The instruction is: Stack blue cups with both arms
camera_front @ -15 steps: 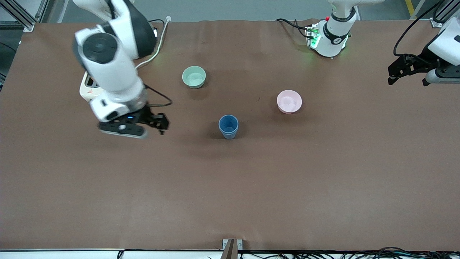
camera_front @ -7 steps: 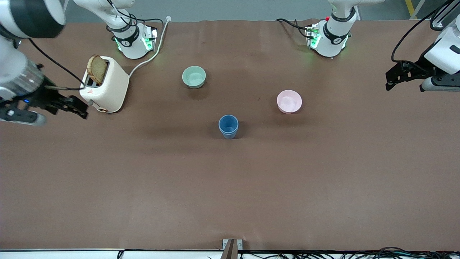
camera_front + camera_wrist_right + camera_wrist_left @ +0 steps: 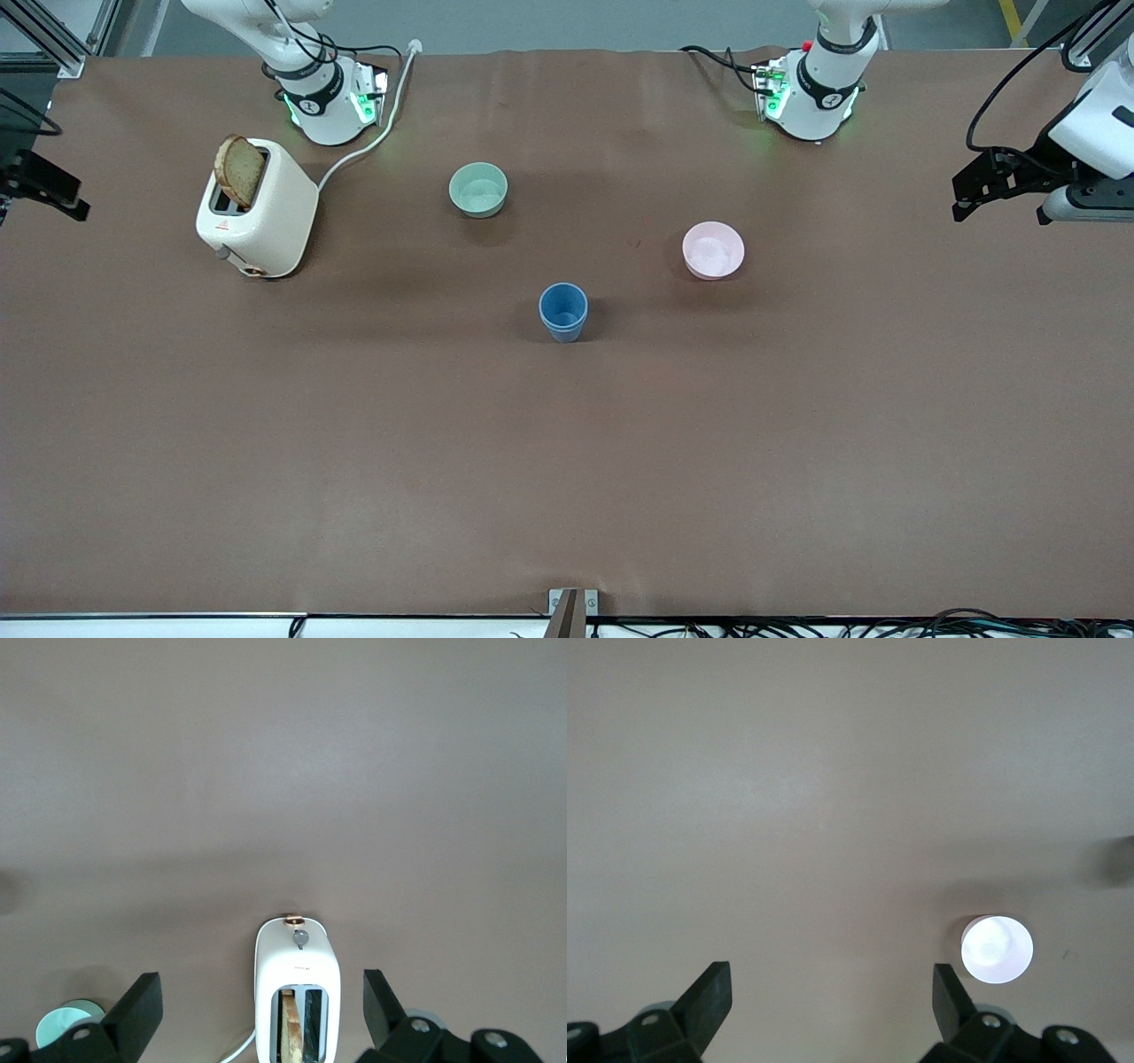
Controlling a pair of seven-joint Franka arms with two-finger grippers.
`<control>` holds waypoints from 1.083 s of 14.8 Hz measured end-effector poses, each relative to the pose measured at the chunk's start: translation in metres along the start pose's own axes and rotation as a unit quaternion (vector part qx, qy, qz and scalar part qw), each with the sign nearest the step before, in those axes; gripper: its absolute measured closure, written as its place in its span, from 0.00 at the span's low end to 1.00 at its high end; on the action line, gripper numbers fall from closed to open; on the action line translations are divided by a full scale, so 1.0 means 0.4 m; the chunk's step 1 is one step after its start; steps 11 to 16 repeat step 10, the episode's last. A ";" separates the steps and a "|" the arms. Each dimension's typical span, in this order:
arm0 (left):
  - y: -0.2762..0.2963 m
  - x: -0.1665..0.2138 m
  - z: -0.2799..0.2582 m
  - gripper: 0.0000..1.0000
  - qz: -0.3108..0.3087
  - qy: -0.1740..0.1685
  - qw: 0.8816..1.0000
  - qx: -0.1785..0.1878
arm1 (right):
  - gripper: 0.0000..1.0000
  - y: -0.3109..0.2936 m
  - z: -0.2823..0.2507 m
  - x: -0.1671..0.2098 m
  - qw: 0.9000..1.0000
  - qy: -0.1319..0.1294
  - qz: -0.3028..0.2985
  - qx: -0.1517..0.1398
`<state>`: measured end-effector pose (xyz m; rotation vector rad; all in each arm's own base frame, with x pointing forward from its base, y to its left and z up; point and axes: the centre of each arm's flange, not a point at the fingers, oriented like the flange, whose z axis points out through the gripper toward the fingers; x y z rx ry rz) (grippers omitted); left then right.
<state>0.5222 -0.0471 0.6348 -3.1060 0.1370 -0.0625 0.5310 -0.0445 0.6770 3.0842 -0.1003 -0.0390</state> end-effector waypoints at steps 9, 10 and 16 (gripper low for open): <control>0.006 0.002 -0.032 0.00 0.002 0.013 1.000 0.000 | 0.00 0.037 -0.003 -0.009 1.000 -0.013 0.007 0.024; 0.007 0.002 -0.037 0.00 0.003 0.015 1.000 0.000 | 0.00 0.041 -0.003 -0.006 1.000 -0.011 0.008 0.025; 0.007 0.002 -0.037 0.00 0.003 0.015 1.000 0.000 | 0.00 0.041 -0.003 -0.006 1.000 -0.011 0.008 0.025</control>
